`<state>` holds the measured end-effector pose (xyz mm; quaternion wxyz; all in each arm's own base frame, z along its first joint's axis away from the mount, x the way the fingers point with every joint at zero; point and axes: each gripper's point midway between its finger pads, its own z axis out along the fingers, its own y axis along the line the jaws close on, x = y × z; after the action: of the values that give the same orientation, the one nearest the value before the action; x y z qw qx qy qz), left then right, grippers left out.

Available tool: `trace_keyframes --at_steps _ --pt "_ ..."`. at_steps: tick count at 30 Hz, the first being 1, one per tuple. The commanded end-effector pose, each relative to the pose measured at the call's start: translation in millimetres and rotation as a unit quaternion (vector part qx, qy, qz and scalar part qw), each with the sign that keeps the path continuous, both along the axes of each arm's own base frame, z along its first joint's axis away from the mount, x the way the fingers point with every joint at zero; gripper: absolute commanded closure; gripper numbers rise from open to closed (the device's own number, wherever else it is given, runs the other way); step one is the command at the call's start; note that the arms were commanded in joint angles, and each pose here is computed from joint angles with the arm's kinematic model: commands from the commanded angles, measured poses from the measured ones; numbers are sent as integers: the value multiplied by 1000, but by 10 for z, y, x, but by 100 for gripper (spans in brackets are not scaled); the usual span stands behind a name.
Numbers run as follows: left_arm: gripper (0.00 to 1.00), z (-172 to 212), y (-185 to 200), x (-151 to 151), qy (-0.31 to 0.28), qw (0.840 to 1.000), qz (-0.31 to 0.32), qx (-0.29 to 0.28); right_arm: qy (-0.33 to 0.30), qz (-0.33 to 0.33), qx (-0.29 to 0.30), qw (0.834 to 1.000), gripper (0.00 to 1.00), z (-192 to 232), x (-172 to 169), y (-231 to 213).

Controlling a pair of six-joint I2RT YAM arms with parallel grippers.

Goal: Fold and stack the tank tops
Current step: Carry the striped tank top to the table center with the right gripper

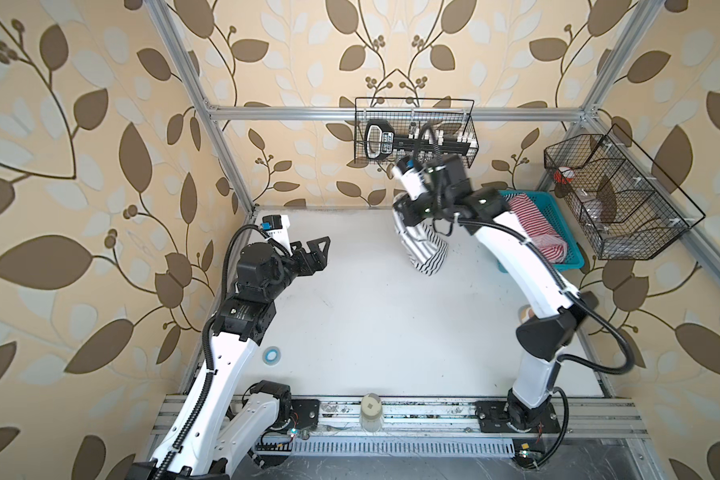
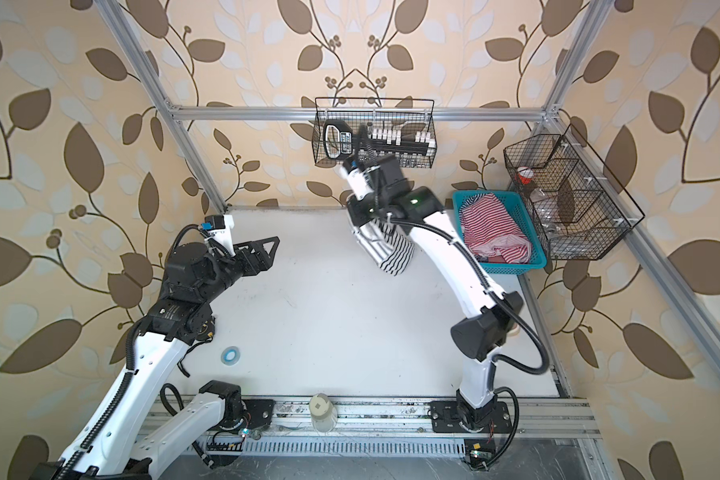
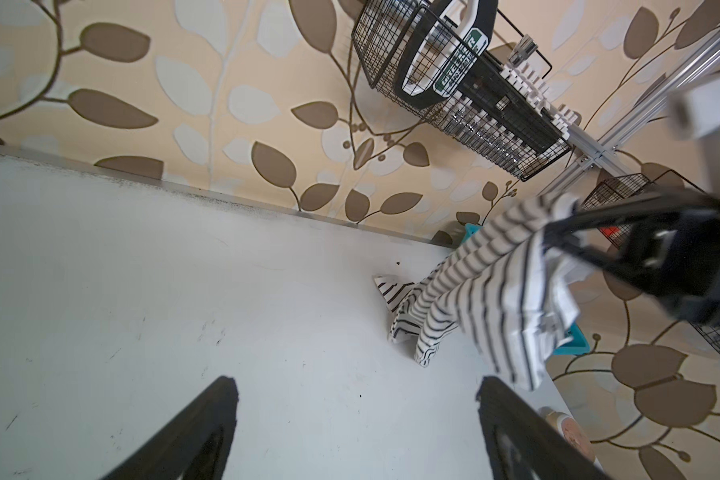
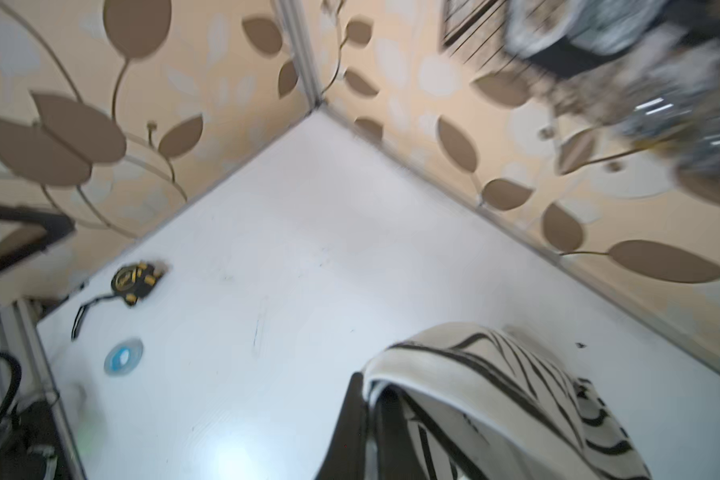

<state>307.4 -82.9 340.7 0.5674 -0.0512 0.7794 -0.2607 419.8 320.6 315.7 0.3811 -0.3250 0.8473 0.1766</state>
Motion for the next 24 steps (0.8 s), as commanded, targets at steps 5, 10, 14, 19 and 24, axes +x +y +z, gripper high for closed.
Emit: trace_keyframes --at_steps 5,10,14,19,24 --pt "7 303 206 -271 -47 997 45 31 195 135 -155 959 88 -1797 -878 571" --pt "7 381 248 -310 -63 996 55 32 205 124 -137 961 68 -1816 -911 567" --pt "7 324 122 -177 -45 998 25 28 197 87 -59 975 58 -1470 -806 340" --pt "10 147 -125 135 10 999 -31 20 184 60 3 981 50 -1246 -970 41" --pt "20 -155 -455 481 93 989 -111 14 223 -27 30 974 52 -1626 -1170 -375"
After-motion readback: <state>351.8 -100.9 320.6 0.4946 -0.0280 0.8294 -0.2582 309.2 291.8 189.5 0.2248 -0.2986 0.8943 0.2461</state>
